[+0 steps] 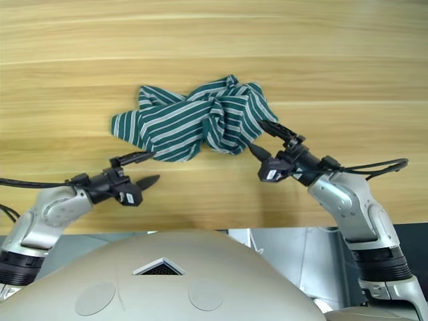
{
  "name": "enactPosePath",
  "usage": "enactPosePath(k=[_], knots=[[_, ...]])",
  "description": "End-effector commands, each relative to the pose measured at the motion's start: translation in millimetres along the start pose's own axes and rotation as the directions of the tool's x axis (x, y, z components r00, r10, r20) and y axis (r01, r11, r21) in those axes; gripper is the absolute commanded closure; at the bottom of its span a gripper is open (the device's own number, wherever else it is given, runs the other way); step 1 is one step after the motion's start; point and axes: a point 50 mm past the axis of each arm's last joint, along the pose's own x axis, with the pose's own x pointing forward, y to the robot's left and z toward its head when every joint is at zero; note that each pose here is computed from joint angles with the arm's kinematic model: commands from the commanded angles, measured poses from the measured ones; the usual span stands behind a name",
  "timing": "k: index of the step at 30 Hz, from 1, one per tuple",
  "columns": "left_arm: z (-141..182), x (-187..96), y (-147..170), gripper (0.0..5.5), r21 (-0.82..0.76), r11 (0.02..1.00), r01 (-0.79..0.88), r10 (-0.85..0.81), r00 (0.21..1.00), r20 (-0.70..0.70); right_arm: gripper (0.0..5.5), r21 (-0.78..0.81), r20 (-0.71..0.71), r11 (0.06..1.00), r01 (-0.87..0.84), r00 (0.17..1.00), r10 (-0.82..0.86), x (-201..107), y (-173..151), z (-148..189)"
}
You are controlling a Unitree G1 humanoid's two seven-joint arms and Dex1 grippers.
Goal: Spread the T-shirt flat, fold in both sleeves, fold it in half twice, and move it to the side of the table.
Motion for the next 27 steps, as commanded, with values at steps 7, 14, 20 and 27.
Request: enactPosePath(k=[7,14,20,27], knots=[[-11,13,-13,1.91,0.002,0.999,-0.04,0.04,0.996,-0.084,2.28,-0.009,-0.07,0.998,-0.057,0.996,0.056,-13,8,-8],[-22,4,-14,1.91,0.042,0.999,-0.012,0.019,0.986,-0.163,2.28,-0.008,-0.098,0.995,-0.096,0.991,0.095,-17,16,-12],[-21,8,-8,1.91,0.047,0.997,-0.062,0.069,0.985,-0.156,2.28,-0.017,-0.097,0.995,-0.101,0.99,0.099,-12,17,-13],[-22,10,-13,2.89,0.036,0.997,-0.064,0.069,0.985,-0.158,2.32,-0.048,-0.153,0.987,-0.152,0.978,0.143,-12,25,-25]])
